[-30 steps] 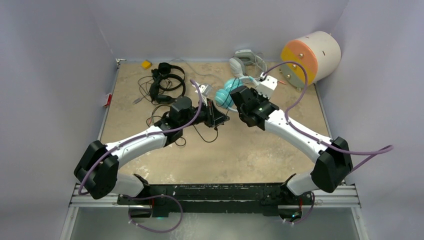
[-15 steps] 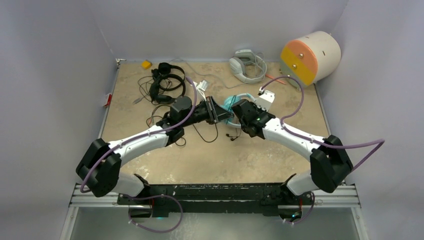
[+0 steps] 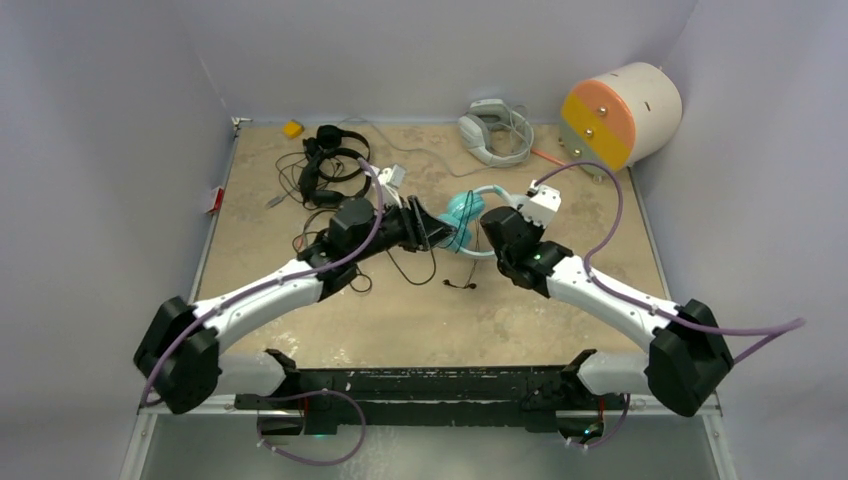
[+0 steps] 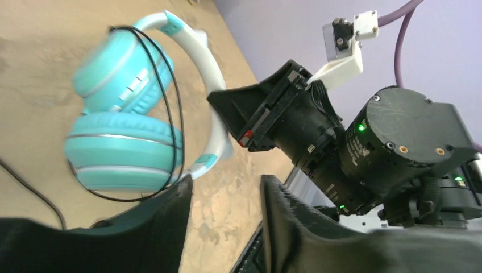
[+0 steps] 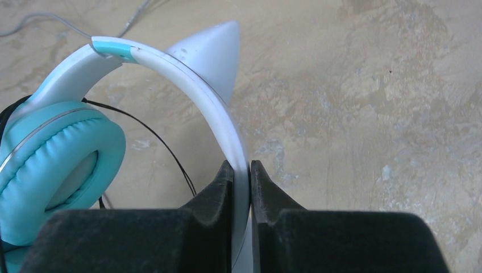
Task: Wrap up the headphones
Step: Wrap the headphones cable around the headphones.
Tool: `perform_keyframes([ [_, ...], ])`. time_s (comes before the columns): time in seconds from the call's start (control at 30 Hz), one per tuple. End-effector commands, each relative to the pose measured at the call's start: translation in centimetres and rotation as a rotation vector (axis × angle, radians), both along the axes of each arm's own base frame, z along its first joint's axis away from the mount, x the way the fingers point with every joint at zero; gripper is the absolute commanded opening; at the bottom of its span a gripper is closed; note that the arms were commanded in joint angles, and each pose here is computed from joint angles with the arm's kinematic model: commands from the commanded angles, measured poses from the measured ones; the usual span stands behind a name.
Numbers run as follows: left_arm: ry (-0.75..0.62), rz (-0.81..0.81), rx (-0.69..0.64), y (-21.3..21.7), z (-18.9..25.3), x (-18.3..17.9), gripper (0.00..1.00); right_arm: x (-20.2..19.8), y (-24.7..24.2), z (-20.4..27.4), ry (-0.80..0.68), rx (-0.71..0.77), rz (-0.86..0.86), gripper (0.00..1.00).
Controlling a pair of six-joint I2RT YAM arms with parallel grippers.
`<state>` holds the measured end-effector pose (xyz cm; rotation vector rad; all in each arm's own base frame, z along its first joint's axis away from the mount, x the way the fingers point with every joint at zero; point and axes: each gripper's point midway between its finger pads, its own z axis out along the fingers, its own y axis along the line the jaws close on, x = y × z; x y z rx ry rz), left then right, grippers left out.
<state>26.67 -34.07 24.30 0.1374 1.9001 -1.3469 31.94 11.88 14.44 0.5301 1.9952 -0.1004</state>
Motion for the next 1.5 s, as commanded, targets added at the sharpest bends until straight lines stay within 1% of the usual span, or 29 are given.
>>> perform_keyframes([
  [0.0,-0.173,0.112,0.160,3.9,1.6,0.2,0.54,1.5,1.2,4.3,-0.176,0.086,0.061,0.00],
  [0.07,-0.187,0.132,0.209,5.0,1.7,0.0,0.62,1.7,1.6,5.2,-0.211,0.106,0.086,0.00],
  [0.13,-0.186,0.133,0.252,5.4,1.6,-0.1,0.66,1.8,2.0,5.6,-0.229,0.110,0.114,0.00],
  [0.23,-0.143,0.102,0.359,5.2,0.1,0.4,0.67,1.8,2.5,6.2,-0.252,0.120,0.161,0.00],
  [0.3,-0.141,0.085,0.401,4.8,-0.1,0.8,0.68,1.7,2.9,6.4,-0.263,0.126,0.191,0.00],
  [0.37,-0.150,0.081,0.411,4.7,0.4,1.1,0.70,1.6,3.1,6.6,-0.267,0.126,0.212,0.00],
  [0.47,-0.186,0.069,0.374,4.6,1.7,0.7,0.75,1.5,3.3,6.9,-0.271,0.141,0.221,0.00],
  [0.57,-0.237,0.071,0.310,5.1,2.4,-0.4,0.76,1.4,3.4,7.3,-0.285,0.167,0.224,0.00],
  [0.7,-0.300,0.102,0.235,7.0,2.0,-2.3,0.76,0.9,3.2,8.7,-0.285,0.191,0.214,0.00],
  [0.83,-0.347,0.041,0.173,7.5,0.9,-4.7,0.76,0.7,2.5,11.4,-0.297,0.198,0.184,0.00],
  [0.9,-0.364,0.029,0.161,7.5,0.0,-5.2,0.76,0.4,2.3,12.5,-0.298,0.202,0.181,0.00],
  [1.03,-0.421,0.016,0.153,7.3,-1.2,-5.1,0.76,0.0,2.1,14.8,-0.305,0.222,0.182,0.00],
  [1.17,-0.488,0.015,0.134,7.1,-1.0,-5.0,0.76,-0.2,2.2,17.1,-0.308,0.235,0.192,0.00],
  [1.47,-0.628,0.079,0.172,7.6,0.0,-3.5,0.79,-0.5,2.8,25.2,-0.433,0.260,0.277,0.00],
])
